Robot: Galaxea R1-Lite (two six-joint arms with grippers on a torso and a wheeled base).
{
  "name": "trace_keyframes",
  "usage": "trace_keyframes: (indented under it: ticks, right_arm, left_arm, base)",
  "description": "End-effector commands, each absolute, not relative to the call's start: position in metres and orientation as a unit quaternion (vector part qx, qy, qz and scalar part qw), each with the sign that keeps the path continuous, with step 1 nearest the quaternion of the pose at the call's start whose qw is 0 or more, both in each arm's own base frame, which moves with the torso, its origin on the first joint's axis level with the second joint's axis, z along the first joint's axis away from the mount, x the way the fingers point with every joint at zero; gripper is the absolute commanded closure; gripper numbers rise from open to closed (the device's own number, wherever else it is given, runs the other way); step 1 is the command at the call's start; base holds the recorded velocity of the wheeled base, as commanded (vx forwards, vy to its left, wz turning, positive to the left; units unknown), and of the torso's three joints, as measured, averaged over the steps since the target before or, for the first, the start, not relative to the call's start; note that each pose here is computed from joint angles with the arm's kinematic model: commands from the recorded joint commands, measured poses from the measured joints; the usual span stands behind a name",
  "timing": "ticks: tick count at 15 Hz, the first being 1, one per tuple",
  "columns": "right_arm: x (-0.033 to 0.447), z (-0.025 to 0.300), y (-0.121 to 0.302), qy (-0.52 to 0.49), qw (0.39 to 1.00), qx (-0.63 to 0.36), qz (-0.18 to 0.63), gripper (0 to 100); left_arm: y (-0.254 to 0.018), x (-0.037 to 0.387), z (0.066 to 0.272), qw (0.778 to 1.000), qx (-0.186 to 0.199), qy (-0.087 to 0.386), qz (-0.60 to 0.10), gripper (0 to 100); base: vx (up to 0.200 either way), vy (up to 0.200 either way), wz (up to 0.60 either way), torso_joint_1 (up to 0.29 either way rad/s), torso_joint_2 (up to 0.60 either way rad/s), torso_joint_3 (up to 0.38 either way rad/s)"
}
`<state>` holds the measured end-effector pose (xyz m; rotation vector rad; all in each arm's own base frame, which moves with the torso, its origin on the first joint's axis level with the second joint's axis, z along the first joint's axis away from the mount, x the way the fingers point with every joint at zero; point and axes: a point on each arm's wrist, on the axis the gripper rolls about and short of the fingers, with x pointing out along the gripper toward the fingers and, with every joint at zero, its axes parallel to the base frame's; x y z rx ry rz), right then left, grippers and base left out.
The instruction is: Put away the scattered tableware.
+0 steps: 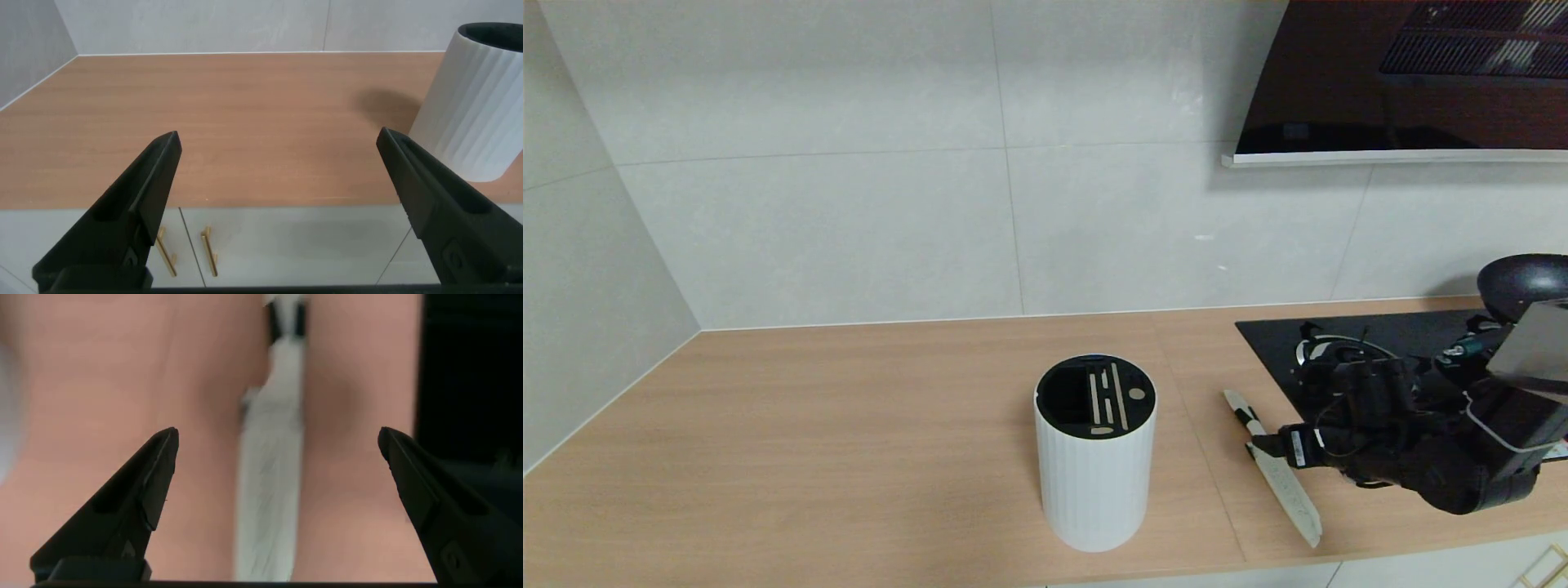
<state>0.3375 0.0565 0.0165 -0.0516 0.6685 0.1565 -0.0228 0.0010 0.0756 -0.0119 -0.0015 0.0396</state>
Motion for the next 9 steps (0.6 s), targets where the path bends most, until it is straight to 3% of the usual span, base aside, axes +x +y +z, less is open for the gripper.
trace_keyframes:
  ticks: [1, 9]
  right_arm:
    - [0.341, -0.011, 0.065, 0.354, 0.931, -0.037, 0.080, 0]
    - [0.358, -0.025, 0.072, 0.350, 0.933, -0.041, 0.081, 0]
  left_arm:
    - [0.001, -0.023, 0.076, 1.000, -0.006, -0.001, 0.020, 0]
    - [0.001, -0.023, 0.076, 1.000, -0.006, -0.001, 0.020, 0]
  base:
    - [0.000, 0.000, 0.00, 0.000, 0.00, 0.000]
    - [0.000, 0.000, 0.00, 0.000, 0.00, 0.000]
